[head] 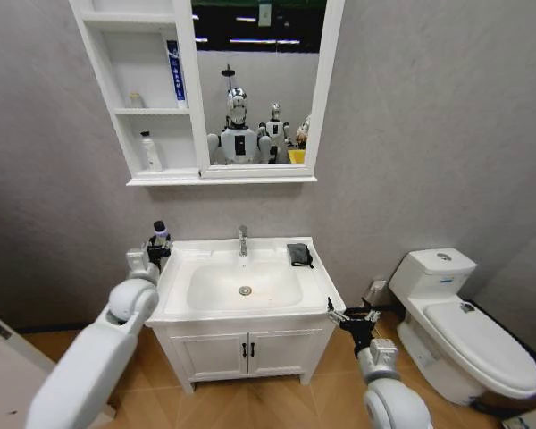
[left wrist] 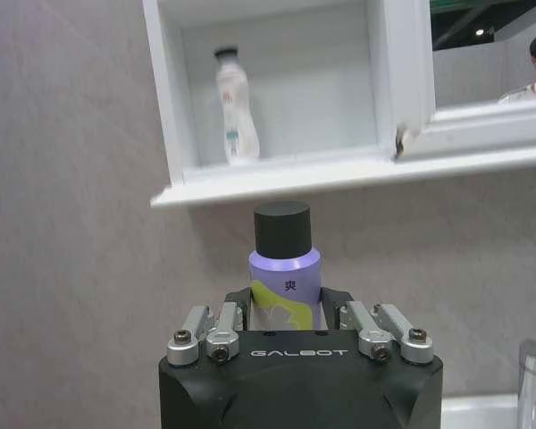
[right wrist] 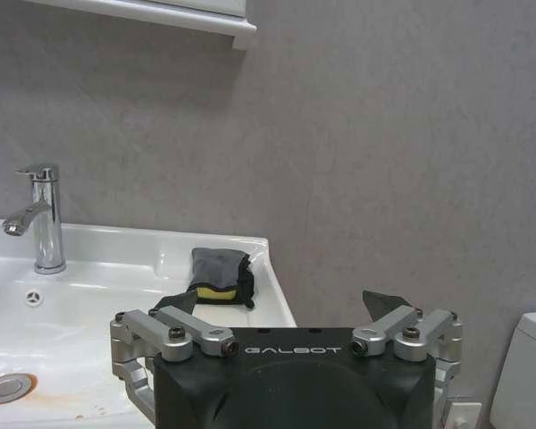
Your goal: Move facial cleanser and shampoo from washbasin to cabinet, then wipe washbasin with towel.
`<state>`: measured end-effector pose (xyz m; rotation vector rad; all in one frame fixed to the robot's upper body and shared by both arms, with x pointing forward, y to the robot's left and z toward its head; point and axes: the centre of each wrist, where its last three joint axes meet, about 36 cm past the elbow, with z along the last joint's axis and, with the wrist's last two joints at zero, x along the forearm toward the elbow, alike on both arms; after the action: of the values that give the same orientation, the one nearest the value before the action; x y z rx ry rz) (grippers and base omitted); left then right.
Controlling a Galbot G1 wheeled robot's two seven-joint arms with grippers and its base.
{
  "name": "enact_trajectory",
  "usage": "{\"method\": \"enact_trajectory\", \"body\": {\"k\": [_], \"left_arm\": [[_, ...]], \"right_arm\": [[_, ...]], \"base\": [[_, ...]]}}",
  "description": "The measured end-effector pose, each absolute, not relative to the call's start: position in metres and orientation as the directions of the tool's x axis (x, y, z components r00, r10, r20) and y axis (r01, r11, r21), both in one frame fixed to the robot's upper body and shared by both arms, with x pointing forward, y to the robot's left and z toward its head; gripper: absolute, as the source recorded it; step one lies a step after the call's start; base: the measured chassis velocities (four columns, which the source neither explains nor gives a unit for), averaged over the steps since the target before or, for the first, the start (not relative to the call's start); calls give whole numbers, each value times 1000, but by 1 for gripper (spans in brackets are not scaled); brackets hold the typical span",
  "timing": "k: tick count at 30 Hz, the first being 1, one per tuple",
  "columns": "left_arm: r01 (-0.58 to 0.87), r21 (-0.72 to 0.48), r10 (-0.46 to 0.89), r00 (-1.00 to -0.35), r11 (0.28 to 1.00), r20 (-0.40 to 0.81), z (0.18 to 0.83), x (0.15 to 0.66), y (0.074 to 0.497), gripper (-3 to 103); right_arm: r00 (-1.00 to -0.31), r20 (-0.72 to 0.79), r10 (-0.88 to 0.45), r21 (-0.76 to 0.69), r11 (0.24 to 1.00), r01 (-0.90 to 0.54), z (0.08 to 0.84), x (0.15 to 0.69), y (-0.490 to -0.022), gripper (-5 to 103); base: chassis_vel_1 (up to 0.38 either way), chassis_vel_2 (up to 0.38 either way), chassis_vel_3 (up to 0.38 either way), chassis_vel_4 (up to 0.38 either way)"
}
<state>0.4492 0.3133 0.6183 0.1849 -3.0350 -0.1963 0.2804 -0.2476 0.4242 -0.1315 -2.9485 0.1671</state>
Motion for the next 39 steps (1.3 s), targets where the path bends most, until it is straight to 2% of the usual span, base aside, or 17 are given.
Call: {"method": "enact_trajectory", "body": {"k": [7,9,11,14,24,29,32,39], "left_arm": [[-97,138,-105,-993,986,55,688,464,317,42],[-65,132,-69,-997,989,28,740,508,308,42],[-66,131,-70,-997,989,23,750,518,308,42],[-60,114,-61,-998,992,0,792,566,301,42],[-50,86,-55,-997,995,57,788,656,260,42],[-105,88,-113,-990,991,84,779,682,265,42],[-192,89,-201,-975,977,96,777,707,279,42],[-229,83,-238,-965,970,115,780,727,283,42]], "right_arm": [[-980,178,87,-113,991,68,425,280,-244,100],[-982,170,85,-112,991,67,428,279,-243,100],[-982,170,86,-113,991,68,429,278,-244,100],[-981,169,91,-116,991,72,430,276,-246,100],[-980,170,105,-116,989,86,431,275,-248,100],[-979,172,109,-117,989,90,432,276,-250,100],[-978,175,113,-120,988,93,434,276,-252,100],[-978,175,115,-122,988,94,435,277,-252,100]], "base": [[0,0,0,0],[0,0,0,0],[0,0,0,0],[0,0,0,0],[0,0,0,0],[0,0,0,0],[0,0,0,0],[0,0,0,0]]}}
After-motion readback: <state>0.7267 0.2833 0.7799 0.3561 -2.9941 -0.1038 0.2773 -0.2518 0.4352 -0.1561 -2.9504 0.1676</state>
